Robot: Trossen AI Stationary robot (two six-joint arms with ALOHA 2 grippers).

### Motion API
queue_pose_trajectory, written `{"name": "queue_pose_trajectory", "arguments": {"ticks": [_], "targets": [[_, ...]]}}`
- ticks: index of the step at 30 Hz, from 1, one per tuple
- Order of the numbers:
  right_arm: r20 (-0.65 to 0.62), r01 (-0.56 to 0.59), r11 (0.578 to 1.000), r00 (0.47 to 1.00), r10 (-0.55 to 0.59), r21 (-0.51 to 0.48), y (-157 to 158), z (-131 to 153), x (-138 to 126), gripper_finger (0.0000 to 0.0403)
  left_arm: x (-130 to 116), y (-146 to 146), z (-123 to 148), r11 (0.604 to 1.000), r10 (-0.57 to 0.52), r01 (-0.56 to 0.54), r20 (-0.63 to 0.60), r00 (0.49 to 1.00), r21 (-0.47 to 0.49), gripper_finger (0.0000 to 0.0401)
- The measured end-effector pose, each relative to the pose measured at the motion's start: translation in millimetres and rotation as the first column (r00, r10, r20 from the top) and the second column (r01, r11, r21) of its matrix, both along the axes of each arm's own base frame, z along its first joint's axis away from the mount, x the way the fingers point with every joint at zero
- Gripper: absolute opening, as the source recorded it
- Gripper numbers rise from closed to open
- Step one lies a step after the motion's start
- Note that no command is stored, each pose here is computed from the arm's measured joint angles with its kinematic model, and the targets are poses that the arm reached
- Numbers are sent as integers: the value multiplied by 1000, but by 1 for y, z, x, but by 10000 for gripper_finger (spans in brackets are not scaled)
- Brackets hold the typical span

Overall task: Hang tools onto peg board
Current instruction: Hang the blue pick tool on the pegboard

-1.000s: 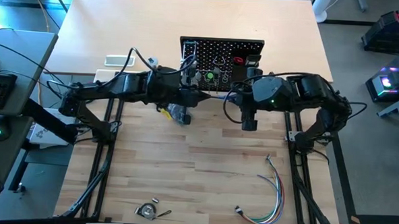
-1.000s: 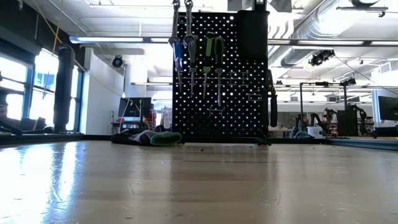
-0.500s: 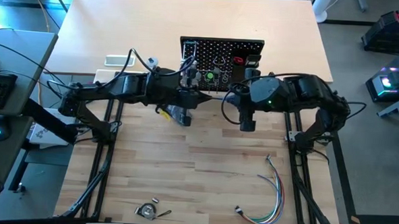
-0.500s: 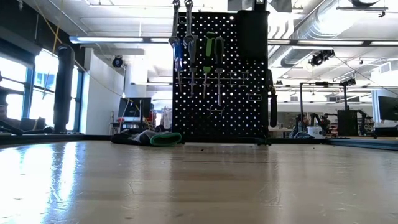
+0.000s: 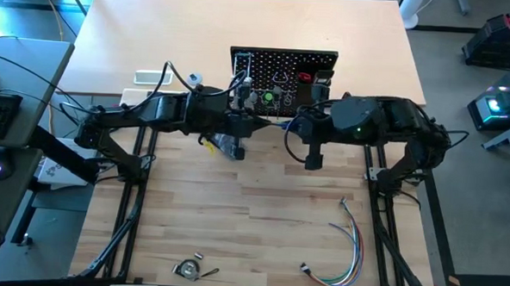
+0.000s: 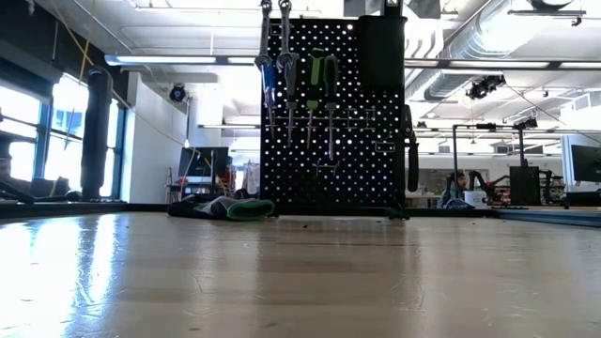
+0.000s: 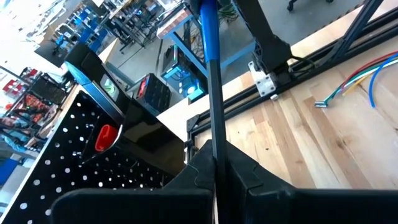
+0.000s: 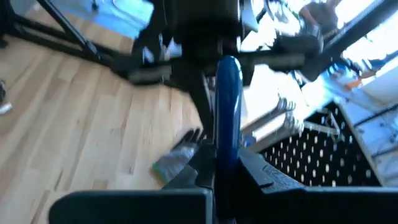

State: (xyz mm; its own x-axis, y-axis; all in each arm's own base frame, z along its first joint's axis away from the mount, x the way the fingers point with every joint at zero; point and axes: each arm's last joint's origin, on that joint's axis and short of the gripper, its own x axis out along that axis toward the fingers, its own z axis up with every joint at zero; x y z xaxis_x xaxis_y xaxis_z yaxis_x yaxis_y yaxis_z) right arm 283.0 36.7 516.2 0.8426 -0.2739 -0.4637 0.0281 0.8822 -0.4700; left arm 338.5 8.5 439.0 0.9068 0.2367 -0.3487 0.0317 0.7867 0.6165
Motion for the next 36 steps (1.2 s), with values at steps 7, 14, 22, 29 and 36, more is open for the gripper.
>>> {"name": "queue_pose_trajectory", "arguments": {"ticks": [7, 14, 22, 29, 36], "targets": [[69, -80, 997, 994, 81, -14, 3, 6, 7, 7, 15, 0, -9, 1000, -4, 4, 5, 1000, -2, 0], [77, -84, 996, 993, 84, 0, 3, 7, 6, 17, 20, -1, -10, 999, -30, 29, 27, 999, 37, 0], [83, -86, 996, 993, 86, 5, 5, 8, 4, 29, 22, -1, -8, 998, -42, 39, 42, 998, 57, 0], [85, -75, 997, 994, 74, 3, 5, 10, -1, 31, 22, -2, -8, 997, -45, 42, 48, 998, 60, 0], [60, -70, 997, 996, 71, -12, 11, 9, -5, 32, 22, -3, -7, 996, -55, 51, 51, 997, 71, 0]]}}
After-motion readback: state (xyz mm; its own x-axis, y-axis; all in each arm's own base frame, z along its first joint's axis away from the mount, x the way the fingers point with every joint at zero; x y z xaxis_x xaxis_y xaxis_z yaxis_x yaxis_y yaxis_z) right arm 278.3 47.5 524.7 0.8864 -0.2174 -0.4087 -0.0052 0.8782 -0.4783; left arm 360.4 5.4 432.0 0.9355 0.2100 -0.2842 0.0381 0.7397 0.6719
